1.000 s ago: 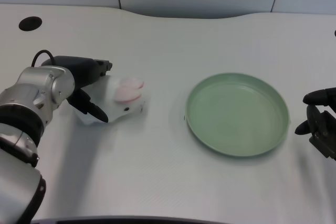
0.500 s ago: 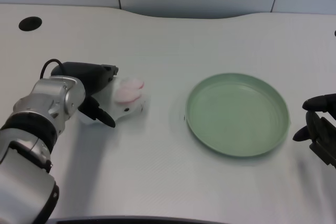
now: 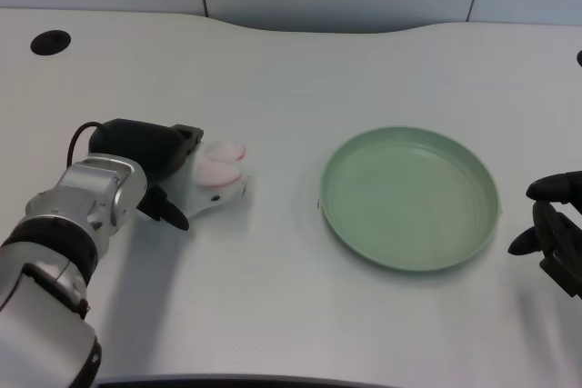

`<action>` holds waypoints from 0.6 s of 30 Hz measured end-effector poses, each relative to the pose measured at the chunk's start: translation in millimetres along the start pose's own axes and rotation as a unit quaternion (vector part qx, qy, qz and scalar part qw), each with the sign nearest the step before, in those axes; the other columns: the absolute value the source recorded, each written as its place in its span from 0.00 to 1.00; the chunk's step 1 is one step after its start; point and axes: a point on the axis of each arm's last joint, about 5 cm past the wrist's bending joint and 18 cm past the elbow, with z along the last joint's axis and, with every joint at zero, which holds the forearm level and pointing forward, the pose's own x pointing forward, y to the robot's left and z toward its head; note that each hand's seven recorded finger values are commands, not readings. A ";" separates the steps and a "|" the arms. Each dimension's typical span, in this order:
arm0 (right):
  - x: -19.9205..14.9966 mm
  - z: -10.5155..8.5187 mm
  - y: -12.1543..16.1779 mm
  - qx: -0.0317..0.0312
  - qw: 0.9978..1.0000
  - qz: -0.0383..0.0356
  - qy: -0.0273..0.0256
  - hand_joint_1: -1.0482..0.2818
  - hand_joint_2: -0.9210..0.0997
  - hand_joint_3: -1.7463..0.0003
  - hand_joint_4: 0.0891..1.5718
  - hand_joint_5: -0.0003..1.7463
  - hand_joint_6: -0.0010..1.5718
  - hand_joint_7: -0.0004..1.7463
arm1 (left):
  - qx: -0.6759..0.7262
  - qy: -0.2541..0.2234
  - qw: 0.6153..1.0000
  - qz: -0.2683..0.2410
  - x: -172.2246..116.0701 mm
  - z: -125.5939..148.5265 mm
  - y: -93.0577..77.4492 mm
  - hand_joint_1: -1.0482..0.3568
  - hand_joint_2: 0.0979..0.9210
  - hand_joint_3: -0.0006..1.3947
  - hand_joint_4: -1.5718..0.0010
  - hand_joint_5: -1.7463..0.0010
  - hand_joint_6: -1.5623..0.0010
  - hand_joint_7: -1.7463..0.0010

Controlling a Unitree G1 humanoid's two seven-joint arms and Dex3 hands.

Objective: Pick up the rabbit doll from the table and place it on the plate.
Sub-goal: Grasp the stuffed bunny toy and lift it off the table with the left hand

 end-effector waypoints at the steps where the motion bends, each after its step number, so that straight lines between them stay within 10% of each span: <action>1: -0.2 0.6 0.1 0.000 1.000 0.001 -0.002 0.59 0.00 0.61 0.19 1.00 0.12 0.93 | 0.000 0.001 1.000 0.005 -0.1 -0.2 -0.5 0.32 0.85 0.00 0.71 0.91 0.70 0.96; 7: -0.8 1.0 0.1 -0.001 1.000 0.001 -0.003 0.59 0.00 0.61 0.19 1.00 0.11 0.94 | 0.000 0.003 1.000 0.012 -0.6 -1.0 -2.2 0.34 0.85 0.00 0.70 0.91 0.68 0.97; 9: -2.1 1.0 -0.5 -0.001 1.000 0.000 -0.003 0.60 0.00 0.61 0.19 1.00 0.11 0.93 | 0.010 0.000 0.999 0.037 -1.1 -0.9 -4.7 0.52 0.96 0.01 0.72 0.42 0.64 0.63; 13: -7.4 -1.5 -4.1 -0.001 1.000 -0.009 0.006 0.59 0.00 0.62 0.17 1.00 0.11 0.93 | 0.026 -0.015 0.995 0.098 -3.3 -1.0 -14.1 0.61 1.00 0.00 0.69 0.09 0.67 0.28; 18: -7.6 -1.1 -4.8 -0.002 1.000 -0.010 0.007 0.58 0.00 0.63 0.17 1.00 0.11 0.93 | 0.033 -0.021 0.993 0.115 -3.6 -1.0 -15.3 0.58 1.00 0.00 0.54 0.00 0.52 0.46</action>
